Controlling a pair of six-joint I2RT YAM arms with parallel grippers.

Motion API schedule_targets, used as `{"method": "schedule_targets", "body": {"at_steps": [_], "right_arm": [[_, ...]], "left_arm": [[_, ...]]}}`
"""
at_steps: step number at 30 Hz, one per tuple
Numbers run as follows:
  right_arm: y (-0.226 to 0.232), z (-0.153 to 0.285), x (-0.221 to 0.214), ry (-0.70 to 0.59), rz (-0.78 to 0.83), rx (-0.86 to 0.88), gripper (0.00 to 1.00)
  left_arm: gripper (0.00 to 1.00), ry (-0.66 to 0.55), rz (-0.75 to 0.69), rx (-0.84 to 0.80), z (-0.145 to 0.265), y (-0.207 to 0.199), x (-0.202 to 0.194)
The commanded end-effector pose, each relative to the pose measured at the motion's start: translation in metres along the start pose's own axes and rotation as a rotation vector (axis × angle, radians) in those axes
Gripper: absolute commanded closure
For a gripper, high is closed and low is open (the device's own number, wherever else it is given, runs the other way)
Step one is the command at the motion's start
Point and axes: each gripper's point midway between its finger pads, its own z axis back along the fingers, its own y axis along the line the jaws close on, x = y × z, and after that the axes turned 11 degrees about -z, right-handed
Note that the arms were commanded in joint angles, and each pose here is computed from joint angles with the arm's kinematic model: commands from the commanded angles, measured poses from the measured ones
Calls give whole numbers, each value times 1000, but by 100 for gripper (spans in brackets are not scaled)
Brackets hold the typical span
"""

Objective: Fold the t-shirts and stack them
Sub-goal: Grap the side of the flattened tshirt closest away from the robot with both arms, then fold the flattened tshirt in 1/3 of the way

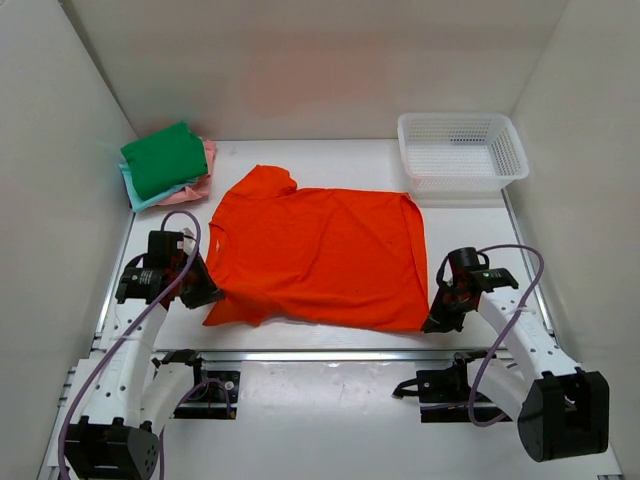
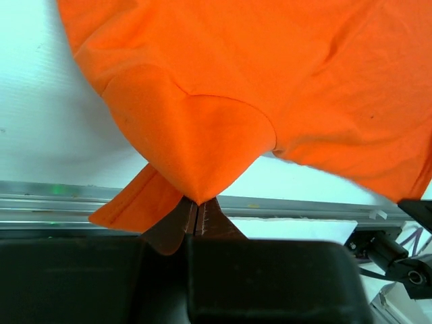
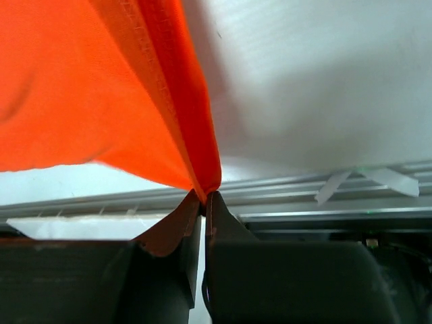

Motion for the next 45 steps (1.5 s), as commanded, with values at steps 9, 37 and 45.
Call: {"method": "schedule_targets", "body": {"at_steps": [9,37,45], "right_arm": [[-5,19,14,38,42,4,100],[60,1,106,57,149,4,100],[64,-10,123,57,107,8,100]], "left_arm": [[100,-23,35,107,-3,24,16],[100,-60,133,78,-56,12,111],[100,-26,162,70,-78,10,126]]}}
